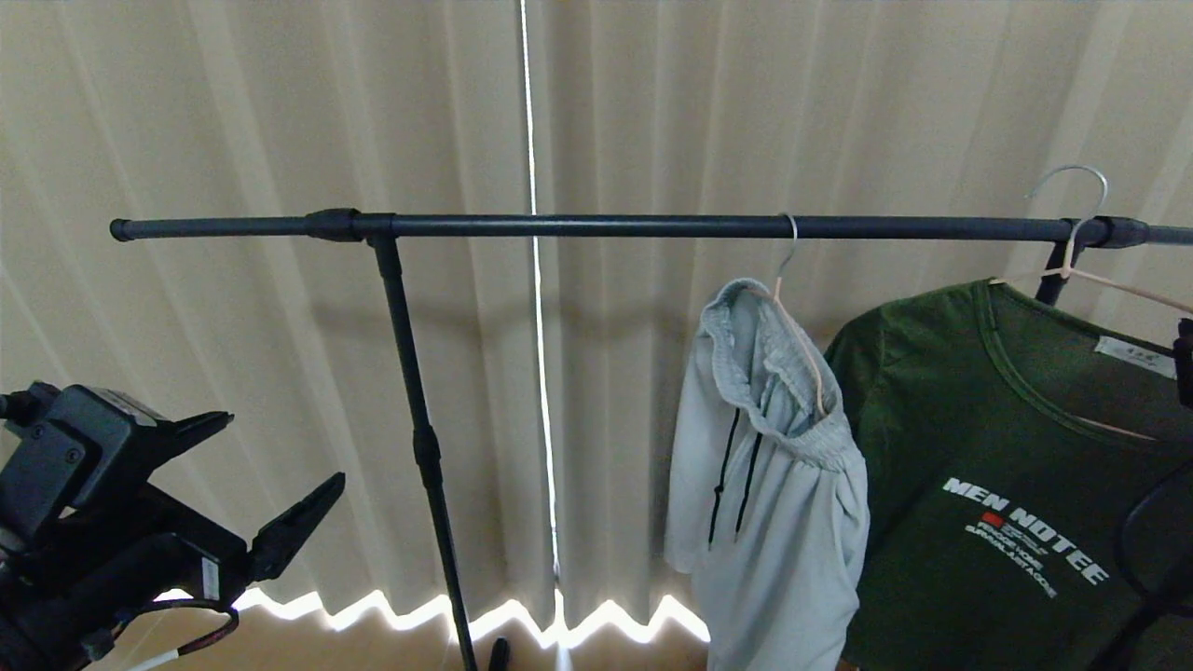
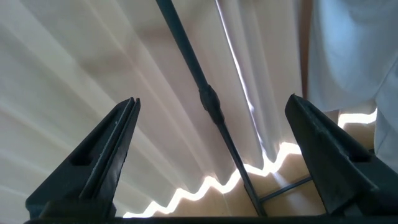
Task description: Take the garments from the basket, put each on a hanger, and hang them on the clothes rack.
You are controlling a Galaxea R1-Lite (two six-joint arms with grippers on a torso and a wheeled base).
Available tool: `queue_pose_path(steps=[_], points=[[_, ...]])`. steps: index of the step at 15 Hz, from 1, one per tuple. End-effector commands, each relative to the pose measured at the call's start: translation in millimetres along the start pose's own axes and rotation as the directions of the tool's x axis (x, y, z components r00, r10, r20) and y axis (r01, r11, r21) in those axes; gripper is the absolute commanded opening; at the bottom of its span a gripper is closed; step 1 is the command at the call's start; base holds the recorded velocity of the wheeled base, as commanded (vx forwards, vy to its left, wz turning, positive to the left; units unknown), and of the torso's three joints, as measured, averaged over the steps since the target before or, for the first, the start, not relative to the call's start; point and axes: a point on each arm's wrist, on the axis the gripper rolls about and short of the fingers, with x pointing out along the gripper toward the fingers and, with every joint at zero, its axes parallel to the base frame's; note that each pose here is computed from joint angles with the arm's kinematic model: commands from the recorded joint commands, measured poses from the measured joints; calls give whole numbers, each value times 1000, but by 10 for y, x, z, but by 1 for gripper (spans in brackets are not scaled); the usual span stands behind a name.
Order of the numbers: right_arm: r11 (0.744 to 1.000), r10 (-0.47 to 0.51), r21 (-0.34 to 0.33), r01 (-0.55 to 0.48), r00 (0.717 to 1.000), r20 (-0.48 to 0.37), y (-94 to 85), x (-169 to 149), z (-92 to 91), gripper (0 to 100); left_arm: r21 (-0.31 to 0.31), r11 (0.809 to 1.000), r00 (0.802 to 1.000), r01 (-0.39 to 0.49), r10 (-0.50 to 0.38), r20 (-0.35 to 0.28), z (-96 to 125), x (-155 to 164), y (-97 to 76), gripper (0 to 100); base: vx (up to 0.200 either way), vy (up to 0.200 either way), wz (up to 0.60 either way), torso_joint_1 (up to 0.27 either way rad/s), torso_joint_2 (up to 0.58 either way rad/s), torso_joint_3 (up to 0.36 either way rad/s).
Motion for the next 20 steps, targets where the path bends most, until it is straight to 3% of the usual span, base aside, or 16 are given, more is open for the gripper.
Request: queue_pose_path(steps=[1, 4, 8, 11, 12, 15, 17, 19, 20], points=[[999, 44, -24, -45, 997, -57, 196, 288, -21, 0, 0, 1000, 1000, -3, 3, 3, 3, -9, 3, 100, 0, 0, 0, 0, 0, 0], [997, 64, -42, -67, 996, -69, 353, 387, 18, 0, 0, 1000, 1000, -3, 3, 3, 3, -9, 3, 100, 0, 0, 0, 0, 0, 0], [994, 97, -50, -101, 993, -74, 456, 390, 9, 0, 0, 1000, 1000, -4, 4, 5, 5, -9, 4, 100, 0, 0, 0, 0, 0, 0], [995, 69, -60, -74, 994, -83, 486, 362, 12, 0, 0, 1000, 1000, -3, 3, 2, -1, -10, 2, 100, 0, 0, 0, 0, 0, 0], [995, 71, -61, -76, 994, -82, 499, 353, 12, 100, 0, 1000, 1000, -3, 3, 2, -1, -10, 2, 100, 0, 0, 0, 0, 0, 0], [995, 85, -53, -90, 992, -91, 515, 323, -41, 100, 0, 1000, 1000, -2, 2, 0, -5, -11, 0, 100, 0, 0, 0, 0, 0, 0], [990, 143, 2, -144, 986, -84, 551, 233, -96, 100, 2, 1000, 1000, -2, 2, 0, -5, -11, 0, 100, 0, 0, 0, 0, 0, 0], [961, 270, 75, -266, 962, -46, 559, 112, -136, 100, 15, 1000, 1000, -2, 2, 0, -14, -27, -3, 100, 0, 0, 0, 0, 0, 0], [934, 350, 87, -347, 937, -16, 553, 38, -154, 100, 26, 1000, 1000, -1, 1, -3, -22, -29, -6, 100, 0, 0, 0, 0, 0, 0]])
